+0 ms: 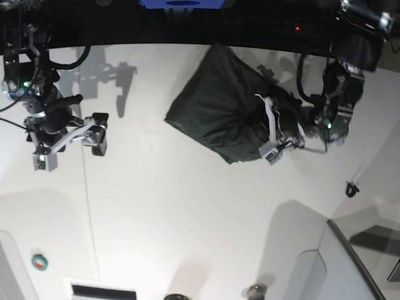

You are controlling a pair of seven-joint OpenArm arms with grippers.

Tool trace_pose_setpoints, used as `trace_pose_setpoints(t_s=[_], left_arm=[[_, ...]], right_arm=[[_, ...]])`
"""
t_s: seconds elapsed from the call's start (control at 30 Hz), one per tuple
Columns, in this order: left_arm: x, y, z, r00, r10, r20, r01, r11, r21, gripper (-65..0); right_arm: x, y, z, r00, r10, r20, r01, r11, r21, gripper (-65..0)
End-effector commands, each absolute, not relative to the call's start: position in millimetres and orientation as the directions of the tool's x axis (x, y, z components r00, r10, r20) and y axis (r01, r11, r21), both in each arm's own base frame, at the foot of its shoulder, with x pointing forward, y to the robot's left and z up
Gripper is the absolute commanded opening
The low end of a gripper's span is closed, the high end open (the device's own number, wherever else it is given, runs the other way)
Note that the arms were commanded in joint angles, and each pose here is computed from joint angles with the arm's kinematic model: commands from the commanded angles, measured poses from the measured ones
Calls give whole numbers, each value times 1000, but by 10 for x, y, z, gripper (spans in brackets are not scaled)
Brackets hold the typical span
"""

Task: Layout the t-shirt on the table in an organized manner, then fold the t-shirt properly
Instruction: 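Fold the shirt end held by the left gripper over toward the right gripper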

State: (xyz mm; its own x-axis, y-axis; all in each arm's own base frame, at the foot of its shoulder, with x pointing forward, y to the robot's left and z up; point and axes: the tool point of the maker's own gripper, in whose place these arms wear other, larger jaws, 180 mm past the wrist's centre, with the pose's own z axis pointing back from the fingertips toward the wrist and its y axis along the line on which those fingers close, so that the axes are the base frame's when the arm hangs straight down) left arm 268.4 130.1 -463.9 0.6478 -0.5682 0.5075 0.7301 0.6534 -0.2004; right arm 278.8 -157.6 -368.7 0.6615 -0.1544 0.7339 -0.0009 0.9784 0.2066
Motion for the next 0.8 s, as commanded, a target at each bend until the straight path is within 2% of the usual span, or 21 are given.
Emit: trace_pose_setpoints(t_s=[0.0,0.2,0.43,0.6,0.77], left_arm=[[2799,1204,-4513,594,-598,539,775,606,-181,-650],[2833,928,-4627,318,-858,404,940,340,-18,-650],[3132,503,-4670,13,-978,209,959,71,273,-650],[3246,209,-4707,-63,-990,126,940,-16,340,-650],[3282,19,-4721,-73,-989,129,942,-26,335,-650]], right_arm=[[2855,-1563,-3572,627,-152,764,-18,978,209,-87],[2845,-1553,-3582,631,-152,760,-18,977,211,-87],[2744,-1568,-3653,650,-157,743,-7,977,212,-87],[2683,-1577,-3697,660,-161,734,1,977,213,-87],[2645,-1577,-3723,667,-161,728,3,977,213,-87]])
